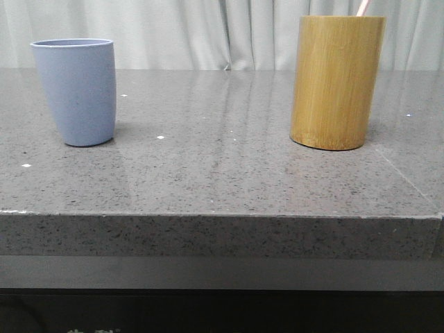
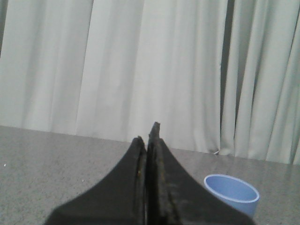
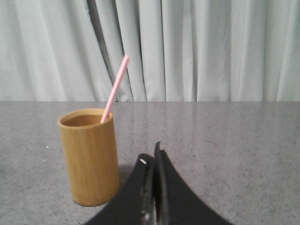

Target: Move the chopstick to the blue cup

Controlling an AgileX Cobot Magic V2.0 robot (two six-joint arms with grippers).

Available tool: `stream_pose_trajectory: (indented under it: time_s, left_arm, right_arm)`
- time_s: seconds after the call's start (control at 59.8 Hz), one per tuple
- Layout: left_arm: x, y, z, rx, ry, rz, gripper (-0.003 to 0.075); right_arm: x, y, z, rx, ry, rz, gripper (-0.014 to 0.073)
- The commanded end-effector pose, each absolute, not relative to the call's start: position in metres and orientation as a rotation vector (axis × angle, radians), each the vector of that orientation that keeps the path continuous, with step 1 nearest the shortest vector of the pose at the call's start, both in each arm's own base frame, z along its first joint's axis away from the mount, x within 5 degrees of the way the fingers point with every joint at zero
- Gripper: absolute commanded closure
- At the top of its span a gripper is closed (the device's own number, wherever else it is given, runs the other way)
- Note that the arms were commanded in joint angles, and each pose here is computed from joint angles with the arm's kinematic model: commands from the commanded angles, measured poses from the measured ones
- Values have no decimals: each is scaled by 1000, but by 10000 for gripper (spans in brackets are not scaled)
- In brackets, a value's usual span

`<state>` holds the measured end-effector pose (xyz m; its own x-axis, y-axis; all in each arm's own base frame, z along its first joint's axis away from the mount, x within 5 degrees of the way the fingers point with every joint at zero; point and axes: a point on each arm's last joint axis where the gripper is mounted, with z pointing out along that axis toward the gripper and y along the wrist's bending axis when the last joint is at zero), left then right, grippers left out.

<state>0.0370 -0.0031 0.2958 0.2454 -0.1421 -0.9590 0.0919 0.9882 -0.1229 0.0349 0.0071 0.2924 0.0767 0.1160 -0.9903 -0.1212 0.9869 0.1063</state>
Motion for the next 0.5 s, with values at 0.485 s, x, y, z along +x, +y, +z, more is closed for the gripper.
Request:
stream_pose_trajectory:
  time_s: [0.485]
  left_arm:
    - [109, -8, 383, -8, 1559, -136, 702]
  right_arm:
    - [85, 11, 379, -26, 1640, 171, 628]
